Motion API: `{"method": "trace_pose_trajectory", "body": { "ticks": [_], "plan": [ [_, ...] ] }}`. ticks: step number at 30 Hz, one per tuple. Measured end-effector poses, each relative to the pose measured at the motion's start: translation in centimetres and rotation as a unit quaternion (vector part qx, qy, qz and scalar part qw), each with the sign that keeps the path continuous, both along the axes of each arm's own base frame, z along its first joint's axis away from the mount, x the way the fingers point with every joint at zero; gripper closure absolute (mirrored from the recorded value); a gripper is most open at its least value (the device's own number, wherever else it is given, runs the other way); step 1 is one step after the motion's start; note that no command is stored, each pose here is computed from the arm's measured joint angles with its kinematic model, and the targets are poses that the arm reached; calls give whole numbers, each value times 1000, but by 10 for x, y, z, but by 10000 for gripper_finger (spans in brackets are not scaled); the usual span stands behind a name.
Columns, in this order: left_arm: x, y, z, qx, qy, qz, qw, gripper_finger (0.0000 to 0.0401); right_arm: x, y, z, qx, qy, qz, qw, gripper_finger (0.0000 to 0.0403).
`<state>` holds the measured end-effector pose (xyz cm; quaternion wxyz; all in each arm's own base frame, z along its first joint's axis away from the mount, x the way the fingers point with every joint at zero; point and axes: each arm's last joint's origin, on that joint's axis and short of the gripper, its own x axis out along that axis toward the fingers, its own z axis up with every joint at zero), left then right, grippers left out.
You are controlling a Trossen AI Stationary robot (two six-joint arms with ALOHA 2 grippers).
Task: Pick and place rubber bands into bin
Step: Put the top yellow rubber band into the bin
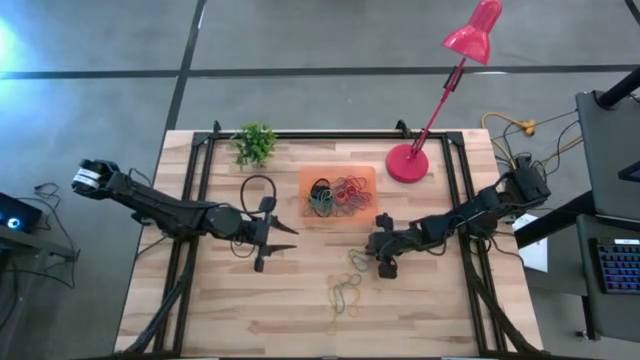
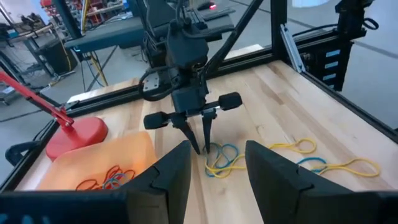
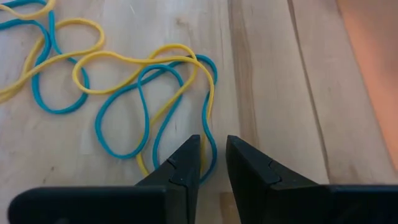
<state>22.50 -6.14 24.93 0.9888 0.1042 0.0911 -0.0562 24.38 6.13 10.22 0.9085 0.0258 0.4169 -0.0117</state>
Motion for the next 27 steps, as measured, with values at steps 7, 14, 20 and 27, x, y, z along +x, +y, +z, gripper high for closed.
{"method": "trace_pose_trajectory", "body": {
  "ticks": [7, 14, 20, 27],
  "plan": [
    [0, 0, 1, -1, -5, 0, 1000, 264, 0, 0, 0, -8, 1, 8, 1000, 382],
    [0, 0, 1, -1, -5, 2, 1000, 264, 1, 2, 2, -11, 0, 15, 1000, 394],
    [0, 0, 1, -1, -4, 3, 1000, 264, 7, 6, 13, -5, -23, 29, 999, 395],
    [-1, 0, -2, -1, 1, 3, 1000, 264, 11, 11, 37, -7, -70, 52, 996, 395]
  ]
}}
